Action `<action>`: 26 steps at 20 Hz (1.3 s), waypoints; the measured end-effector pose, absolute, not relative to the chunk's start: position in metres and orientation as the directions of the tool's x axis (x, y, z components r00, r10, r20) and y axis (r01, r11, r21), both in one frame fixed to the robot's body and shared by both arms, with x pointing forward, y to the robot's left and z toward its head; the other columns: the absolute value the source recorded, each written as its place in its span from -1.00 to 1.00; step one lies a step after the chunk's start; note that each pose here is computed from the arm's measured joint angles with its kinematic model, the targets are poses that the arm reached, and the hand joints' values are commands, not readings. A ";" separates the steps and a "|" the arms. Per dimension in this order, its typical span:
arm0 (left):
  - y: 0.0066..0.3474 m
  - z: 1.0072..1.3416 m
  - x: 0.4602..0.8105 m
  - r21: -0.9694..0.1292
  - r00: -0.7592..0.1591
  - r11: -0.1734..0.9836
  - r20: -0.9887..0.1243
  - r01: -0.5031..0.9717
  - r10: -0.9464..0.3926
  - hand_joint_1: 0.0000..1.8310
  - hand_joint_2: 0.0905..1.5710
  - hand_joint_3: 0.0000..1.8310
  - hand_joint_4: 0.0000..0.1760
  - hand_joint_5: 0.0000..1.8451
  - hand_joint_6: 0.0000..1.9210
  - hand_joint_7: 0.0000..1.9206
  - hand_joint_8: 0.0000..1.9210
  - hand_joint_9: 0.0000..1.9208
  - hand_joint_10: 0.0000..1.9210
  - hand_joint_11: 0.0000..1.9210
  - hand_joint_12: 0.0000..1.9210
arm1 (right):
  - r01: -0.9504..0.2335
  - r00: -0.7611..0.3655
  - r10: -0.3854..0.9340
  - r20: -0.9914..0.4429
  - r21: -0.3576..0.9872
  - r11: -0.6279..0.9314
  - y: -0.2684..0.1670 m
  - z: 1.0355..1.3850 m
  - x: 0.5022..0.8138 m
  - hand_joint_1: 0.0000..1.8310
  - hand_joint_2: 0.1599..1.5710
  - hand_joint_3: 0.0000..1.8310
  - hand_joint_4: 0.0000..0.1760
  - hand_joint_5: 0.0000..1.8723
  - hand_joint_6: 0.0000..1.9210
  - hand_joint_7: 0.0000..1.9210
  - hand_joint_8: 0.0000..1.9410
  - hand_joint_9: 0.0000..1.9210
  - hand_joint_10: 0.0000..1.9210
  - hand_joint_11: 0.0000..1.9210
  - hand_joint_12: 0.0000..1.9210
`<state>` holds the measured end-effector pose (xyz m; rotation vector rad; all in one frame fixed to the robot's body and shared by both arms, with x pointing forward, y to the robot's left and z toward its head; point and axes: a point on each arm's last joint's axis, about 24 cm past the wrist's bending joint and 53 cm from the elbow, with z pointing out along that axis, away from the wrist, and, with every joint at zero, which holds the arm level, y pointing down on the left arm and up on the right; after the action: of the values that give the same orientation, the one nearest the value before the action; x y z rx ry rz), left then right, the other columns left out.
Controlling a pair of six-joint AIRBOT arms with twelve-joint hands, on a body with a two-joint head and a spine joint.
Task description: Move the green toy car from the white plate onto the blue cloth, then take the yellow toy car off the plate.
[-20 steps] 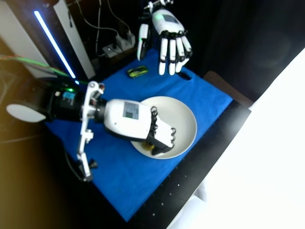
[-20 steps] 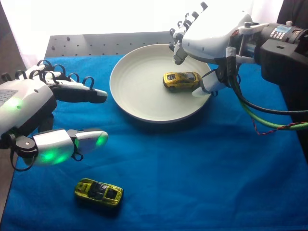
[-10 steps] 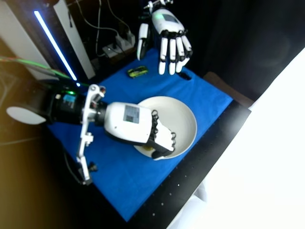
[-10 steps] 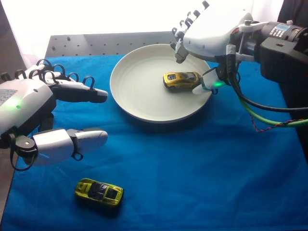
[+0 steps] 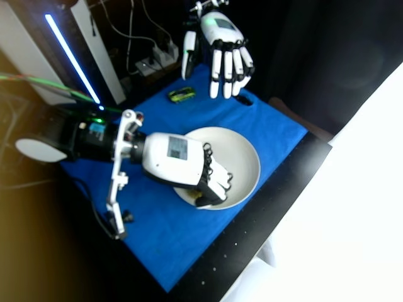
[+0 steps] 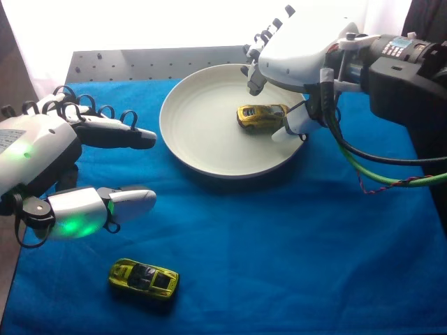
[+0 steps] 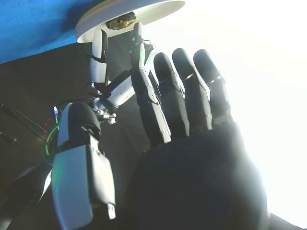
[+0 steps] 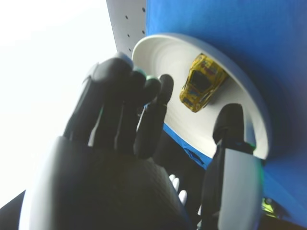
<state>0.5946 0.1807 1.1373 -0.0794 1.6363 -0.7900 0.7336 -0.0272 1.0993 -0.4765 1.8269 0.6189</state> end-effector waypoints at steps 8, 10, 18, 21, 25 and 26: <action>0.181 1.137 0.595 -0.532 -0.244 0.761 -0.847 0.372 -0.472 -0.45 0.33 -1.00 0.74 -0.22 -1.00 -0.32 -0.99 -0.66 -0.33 -1.00 0.44 | -0.592 -0.324 -0.026 -0.946 0.182 0.785 -0.025 1.097 0.737 -0.03 0.14 -1.00 -1.00 -0.17 -1.00 -0.47 -0.35 -0.60 0.12 -0.77 0.71; 0.181 1.137 0.595 -0.532 -0.244 0.761 -0.847 0.371 -0.473 -0.44 0.33 -1.00 0.68 -0.21 -1.00 -0.31 -0.99 -0.64 -0.34 -1.00 0.49 | -0.592 -0.326 -0.027 -0.945 0.181 0.786 -0.024 1.096 0.737 -0.01 0.14 -1.00 -1.00 -0.16 -1.00 -0.45 -0.36 -0.61 0.20 -0.75 0.76; 0.180 1.138 0.594 -0.535 -0.244 0.758 -0.845 0.374 -0.476 -0.46 0.32 -1.00 0.78 -0.21 -1.00 -0.33 -1.00 -0.65 -0.40 -1.00 0.55 | -0.589 -0.339 -0.038 -0.940 0.181 0.787 -0.020 1.089 0.739 0.09 0.21 -1.00 -1.00 -0.10 -0.99 -0.40 -0.25 -0.56 0.27 -0.71 0.80; 0.180 1.139 0.594 -0.538 -0.244 0.755 -0.843 0.374 -0.479 -0.45 0.33 -1.00 0.79 -0.21 -1.00 -0.33 -1.00 -0.64 -0.40 -1.00 0.55 | -0.590 -0.341 -0.039 -0.939 0.182 0.787 -0.019 1.088 0.739 0.14 0.23 -1.00 -1.00 -0.03 -0.97 -0.33 -0.24 -0.49 0.31 -0.64 0.83; 0.179 1.139 0.594 -0.543 -0.246 0.752 -0.840 0.375 -0.484 -0.44 0.33 -1.00 0.95 -0.20 -1.00 -0.32 -1.00 -0.65 -0.43 -1.00 0.46 | -0.589 -0.342 -0.040 -0.939 0.181 0.787 -0.019 1.088 0.739 0.16 0.34 -1.00 -1.00 0.04 -0.97 -0.13 -0.44 -0.28 0.02 -0.52 0.66; 0.179 1.139 0.594 -0.543 -0.247 0.751 -0.840 0.375 -0.484 -0.43 0.33 -1.00 0.99 -0.20 -1.00 -0.32 -1.00 -0.63 -0.47 -1.00 0.44 | -0.589 -0.342 -0.039 -0.939 0.181 0.788 -0.020 1.088 0.739 0.21 0.39 -1.00 -1.00 -0.01 -0.10 -0.04 -0.35 -0.18 0.11 -0.46 0.60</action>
<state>0.5936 0.1792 1.1390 -0.0885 1.6313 -0.8088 0.7391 -0.0197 1.0880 -0.4801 1.8520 0.6087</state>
